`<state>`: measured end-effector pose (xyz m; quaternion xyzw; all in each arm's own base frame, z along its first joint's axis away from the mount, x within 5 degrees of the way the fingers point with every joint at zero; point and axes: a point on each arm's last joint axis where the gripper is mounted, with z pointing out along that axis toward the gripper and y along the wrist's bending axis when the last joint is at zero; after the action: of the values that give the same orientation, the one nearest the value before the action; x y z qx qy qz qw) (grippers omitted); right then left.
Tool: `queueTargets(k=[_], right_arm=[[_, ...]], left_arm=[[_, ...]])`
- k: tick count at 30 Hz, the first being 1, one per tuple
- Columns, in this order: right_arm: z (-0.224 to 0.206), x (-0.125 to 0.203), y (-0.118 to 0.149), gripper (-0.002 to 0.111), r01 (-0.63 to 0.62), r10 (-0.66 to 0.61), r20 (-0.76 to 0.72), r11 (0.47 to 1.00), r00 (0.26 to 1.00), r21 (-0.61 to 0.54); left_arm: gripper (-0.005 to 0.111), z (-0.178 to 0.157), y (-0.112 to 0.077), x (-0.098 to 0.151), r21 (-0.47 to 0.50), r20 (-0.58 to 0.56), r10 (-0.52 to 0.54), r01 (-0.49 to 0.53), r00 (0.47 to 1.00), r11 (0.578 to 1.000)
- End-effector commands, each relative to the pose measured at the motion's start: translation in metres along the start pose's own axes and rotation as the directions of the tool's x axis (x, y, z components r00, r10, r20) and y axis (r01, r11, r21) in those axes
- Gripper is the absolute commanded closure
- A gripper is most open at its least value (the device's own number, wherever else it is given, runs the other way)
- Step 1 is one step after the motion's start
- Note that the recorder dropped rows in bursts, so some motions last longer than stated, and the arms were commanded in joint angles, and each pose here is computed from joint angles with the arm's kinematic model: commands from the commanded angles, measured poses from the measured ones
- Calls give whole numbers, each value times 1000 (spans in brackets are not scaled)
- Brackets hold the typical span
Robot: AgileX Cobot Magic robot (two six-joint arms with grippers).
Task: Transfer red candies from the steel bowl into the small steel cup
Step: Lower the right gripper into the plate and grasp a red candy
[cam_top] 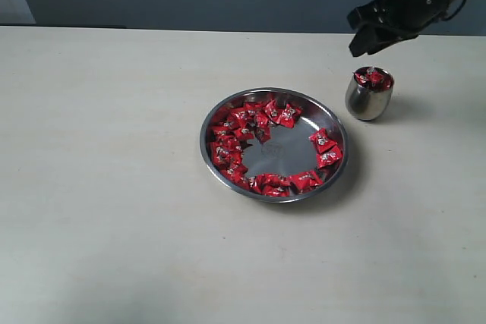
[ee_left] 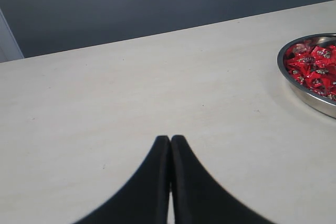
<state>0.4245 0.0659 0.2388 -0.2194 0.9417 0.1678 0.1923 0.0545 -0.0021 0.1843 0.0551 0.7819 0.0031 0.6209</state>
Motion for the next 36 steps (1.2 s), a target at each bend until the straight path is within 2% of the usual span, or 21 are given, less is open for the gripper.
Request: queueTargets(k=[1, 8, 14, 23, 36], right_arm=[[19, -4, 36, 76, 105, -108, -46, 992, 993, -66], [80, 4, 86, 75, 248, -274, -167, 955, 947, -160], [123, 14, 103, 75, 322, -352, -232, 934, 907, -158], [137, 6, 101, 75, 355, -360, -141, 933, 922, -63], [160, 13, 95, 75, 332, -338, -158, 941, 928, -66]], left_arm=[[106, 0, 0, -1, 3, 11, -5, 5, 1000, 1000], [106, 0, 0, -1, 3, 11, -5, 5, 1000, 1000], [106, 0, 0, -1, 3, 11, -5, 5, 1000, 1000], [106, 0, 0, -1, 3, 11, -5, 5, 1000, 1000], [106, 0, 0, -1, 3, 11, -5, 5, 1000, 1000]])
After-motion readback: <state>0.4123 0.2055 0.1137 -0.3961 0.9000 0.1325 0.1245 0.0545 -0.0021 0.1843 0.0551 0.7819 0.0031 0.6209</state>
